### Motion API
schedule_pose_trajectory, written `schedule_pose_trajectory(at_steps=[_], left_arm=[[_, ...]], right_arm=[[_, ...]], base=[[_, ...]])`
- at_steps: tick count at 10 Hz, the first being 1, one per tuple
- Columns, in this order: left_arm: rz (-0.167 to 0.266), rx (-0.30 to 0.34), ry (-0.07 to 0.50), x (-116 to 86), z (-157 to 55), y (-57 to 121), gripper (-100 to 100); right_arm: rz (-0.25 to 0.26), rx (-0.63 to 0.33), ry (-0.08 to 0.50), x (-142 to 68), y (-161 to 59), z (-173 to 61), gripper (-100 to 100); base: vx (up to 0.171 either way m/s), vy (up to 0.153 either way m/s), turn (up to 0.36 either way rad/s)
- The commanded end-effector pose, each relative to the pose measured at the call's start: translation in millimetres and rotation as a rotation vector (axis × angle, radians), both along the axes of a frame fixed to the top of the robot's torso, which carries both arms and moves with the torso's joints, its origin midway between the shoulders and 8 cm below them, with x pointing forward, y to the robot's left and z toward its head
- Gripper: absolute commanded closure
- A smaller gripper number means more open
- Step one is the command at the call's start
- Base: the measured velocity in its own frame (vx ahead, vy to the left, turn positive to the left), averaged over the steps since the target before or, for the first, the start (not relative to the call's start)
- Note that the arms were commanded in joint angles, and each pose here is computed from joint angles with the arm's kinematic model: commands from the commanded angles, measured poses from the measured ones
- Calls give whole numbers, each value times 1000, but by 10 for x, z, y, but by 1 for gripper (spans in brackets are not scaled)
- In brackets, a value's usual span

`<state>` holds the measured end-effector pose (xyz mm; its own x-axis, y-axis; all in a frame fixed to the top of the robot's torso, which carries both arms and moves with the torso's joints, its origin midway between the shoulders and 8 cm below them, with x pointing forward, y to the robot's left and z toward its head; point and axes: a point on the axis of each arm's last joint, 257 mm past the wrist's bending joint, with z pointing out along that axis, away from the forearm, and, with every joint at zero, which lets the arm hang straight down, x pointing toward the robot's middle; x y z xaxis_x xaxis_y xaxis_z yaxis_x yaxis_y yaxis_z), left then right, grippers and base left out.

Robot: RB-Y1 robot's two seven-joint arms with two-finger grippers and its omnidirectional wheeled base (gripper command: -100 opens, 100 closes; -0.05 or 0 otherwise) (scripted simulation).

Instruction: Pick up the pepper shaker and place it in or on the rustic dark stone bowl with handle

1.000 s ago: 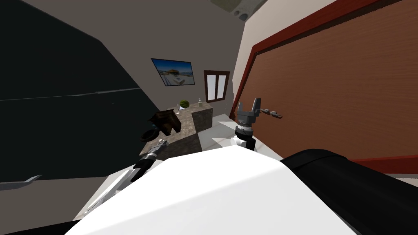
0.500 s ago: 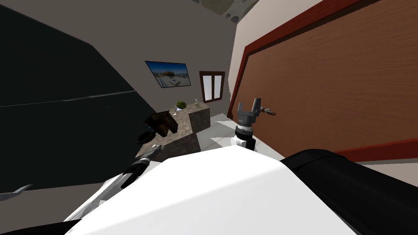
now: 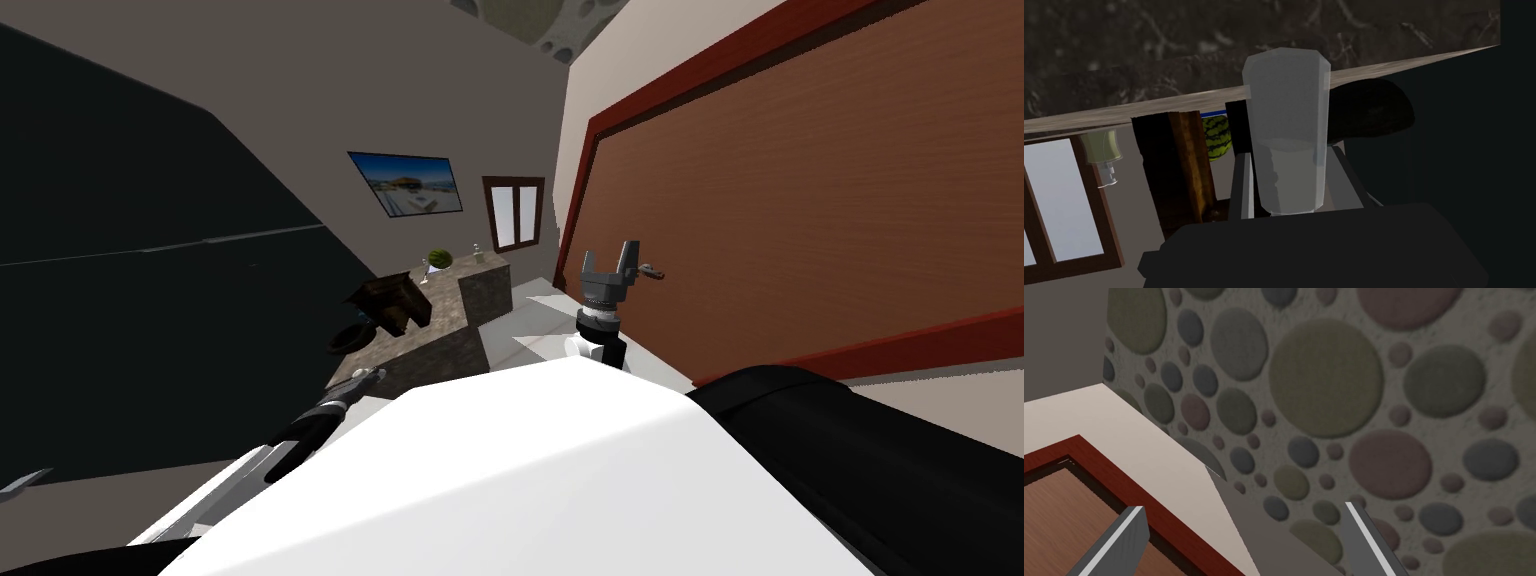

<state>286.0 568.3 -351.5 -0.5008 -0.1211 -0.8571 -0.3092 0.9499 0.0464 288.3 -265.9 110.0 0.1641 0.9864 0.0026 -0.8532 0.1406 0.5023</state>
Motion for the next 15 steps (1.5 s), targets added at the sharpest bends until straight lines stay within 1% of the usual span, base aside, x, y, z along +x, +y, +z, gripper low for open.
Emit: schedule_pose_trajectory(at_steps=[1,3,5,7,9,10,11,12,13,14,15], left_arm=[[15,11,19,-47,33,89,100],[25,25,38,-92,88,190,100],[20,31,29,-23,198,216,100],[-10,21,-48,325,548,144,100],[-29,11,-97,521,745,76,100],[-51,0,-151,725,966,-12,100],[-63,-7,-179,823,1079,-61,100],[-63,-7,-179,823,1079,-61,100],[-75,-13,-206,915,1191,-112,100],[-99,-25,-258,1079,1403,-213,100],[-110,-31,-281,1147,1499,-259,100]], right_arm=[[0,0,0,0,0,0,0],[0,0,0,0,0,0,0],[0,0,0,0,0,0,0],[0,0,0,0,0,0,0],[0,0,0,0,-1,0,0],[0,0,0,0,-1,0,0],[0,0,0,0,-1,0,0],[0,-1,0,0,-1,0,0],[0,0,0,0,-1,0,0],[0,0,0,0,0,0,0],[0,0,0,0,0,0,0]], base=[[-14,1,-67],[-11,10,-78],[-3,64,-71],[13,201,-66],[30,198,-19],[36,224,-3],[38,266,-23],[41,159,-32],[24,93,22],[21,148,12],[43,185,-2]])
